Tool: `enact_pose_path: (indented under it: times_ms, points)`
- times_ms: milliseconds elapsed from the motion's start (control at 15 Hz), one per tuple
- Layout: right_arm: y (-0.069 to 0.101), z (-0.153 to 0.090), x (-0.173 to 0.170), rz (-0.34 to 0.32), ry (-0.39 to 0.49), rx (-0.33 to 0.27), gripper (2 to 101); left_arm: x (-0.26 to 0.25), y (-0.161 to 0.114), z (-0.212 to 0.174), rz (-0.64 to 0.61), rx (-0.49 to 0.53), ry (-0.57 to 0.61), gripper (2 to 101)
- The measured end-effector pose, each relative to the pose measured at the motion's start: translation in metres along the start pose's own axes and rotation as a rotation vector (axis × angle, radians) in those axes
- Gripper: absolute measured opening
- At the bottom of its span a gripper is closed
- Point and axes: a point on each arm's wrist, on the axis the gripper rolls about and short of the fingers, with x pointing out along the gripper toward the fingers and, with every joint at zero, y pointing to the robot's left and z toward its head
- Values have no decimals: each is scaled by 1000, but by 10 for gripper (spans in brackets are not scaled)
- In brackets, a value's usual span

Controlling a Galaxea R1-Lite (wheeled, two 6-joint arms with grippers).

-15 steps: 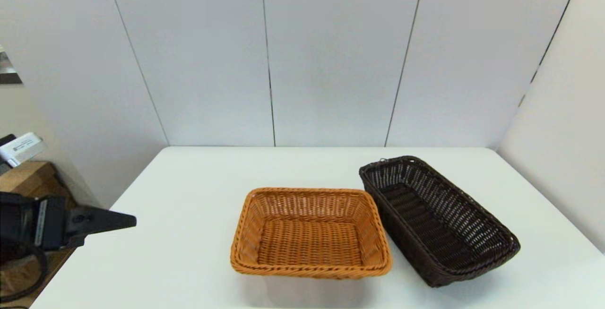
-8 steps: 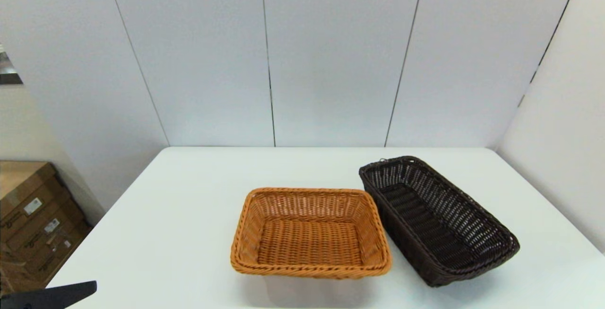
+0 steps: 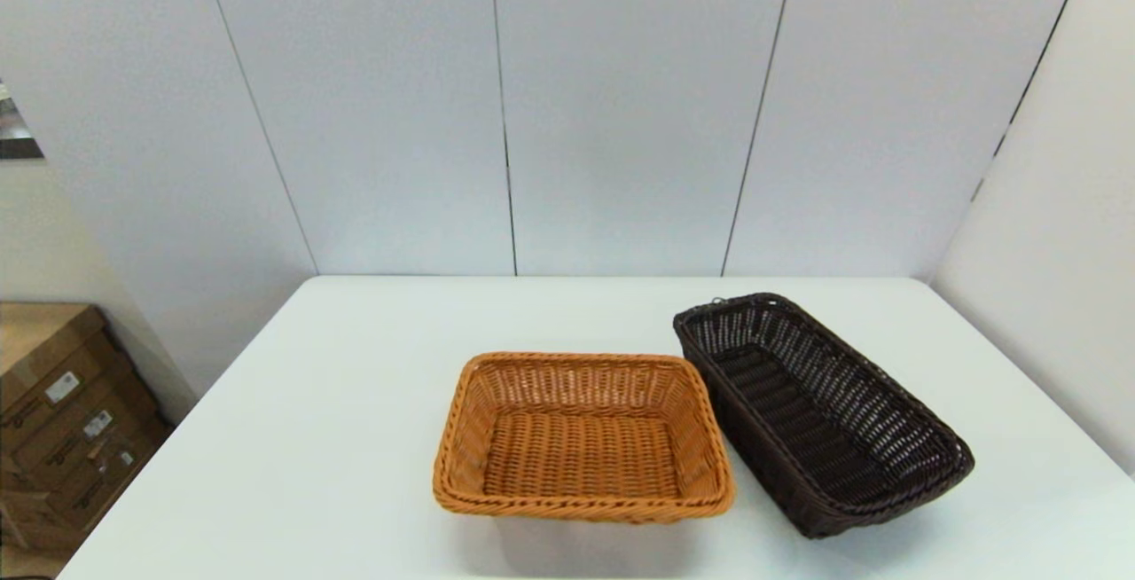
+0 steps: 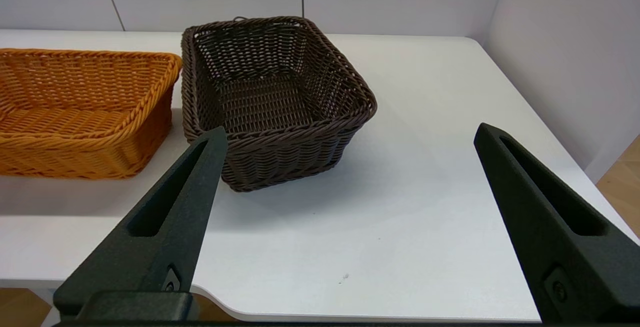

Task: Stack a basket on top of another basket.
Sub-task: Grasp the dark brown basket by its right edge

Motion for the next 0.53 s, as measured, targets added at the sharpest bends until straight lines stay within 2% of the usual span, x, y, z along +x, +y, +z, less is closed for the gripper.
enact_pose_path:
  times_ms: [133,400,533]
  points:
    - [0,0,0,0,0,0,980,-4,4,-16,23,71,-57,977]
    - [0,0,0,0,0,1,980,1,15,-44,71,140,-141,977]
    - [0,0,0,0,0,1,980,8,20,-51,131,181,-224,977]
